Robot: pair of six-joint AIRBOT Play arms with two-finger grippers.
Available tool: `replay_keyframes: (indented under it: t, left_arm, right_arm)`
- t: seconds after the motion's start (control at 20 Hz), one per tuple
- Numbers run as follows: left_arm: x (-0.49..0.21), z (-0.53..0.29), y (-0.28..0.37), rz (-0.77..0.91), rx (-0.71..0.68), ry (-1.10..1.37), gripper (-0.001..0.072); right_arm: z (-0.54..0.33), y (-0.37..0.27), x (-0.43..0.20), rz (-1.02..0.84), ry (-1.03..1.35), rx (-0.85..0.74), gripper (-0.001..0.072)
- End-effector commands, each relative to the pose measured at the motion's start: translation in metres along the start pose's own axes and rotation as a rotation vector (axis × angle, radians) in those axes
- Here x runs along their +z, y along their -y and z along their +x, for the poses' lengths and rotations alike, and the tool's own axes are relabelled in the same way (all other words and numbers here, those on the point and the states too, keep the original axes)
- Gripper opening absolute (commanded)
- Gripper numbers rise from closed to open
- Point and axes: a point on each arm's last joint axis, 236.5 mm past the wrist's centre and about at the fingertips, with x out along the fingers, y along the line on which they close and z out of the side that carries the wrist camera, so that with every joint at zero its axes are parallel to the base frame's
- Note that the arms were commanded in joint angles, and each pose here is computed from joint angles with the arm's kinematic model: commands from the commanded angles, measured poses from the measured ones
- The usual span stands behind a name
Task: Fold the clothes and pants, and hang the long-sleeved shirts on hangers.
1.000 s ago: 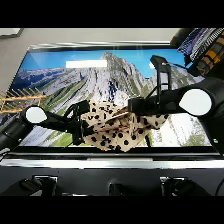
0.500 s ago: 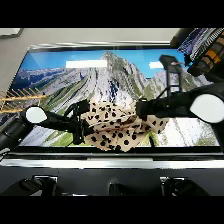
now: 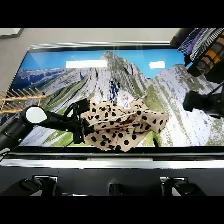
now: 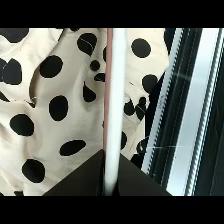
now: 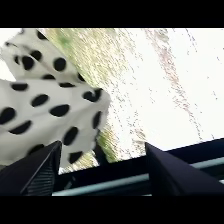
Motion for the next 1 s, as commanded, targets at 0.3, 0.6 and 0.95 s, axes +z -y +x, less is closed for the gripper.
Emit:
replay_keyframes:
  t: [0.3,0.6,0.95]
  left_arm:
    - [0.001,0.000,-0.001,0.001,0.004,0.002,0.0025]
    - [0.001,0.000,-0.001,0.001,0.004,0.002,0.0025]
    - [0.001,0.000,-0.001,0.001,0.003,0.002,0.0025]
  right_arm:
    - [0.056,-0.019,-0.037,-0.728,-0.286,0.327,0.0636]
    - [0.094,-0.048,-0.040,-0.810,-0.329,0.499,0.0637]
    - [0.130,-0.058,-0.049,-0.849,-0.362,0.579,0.0640]
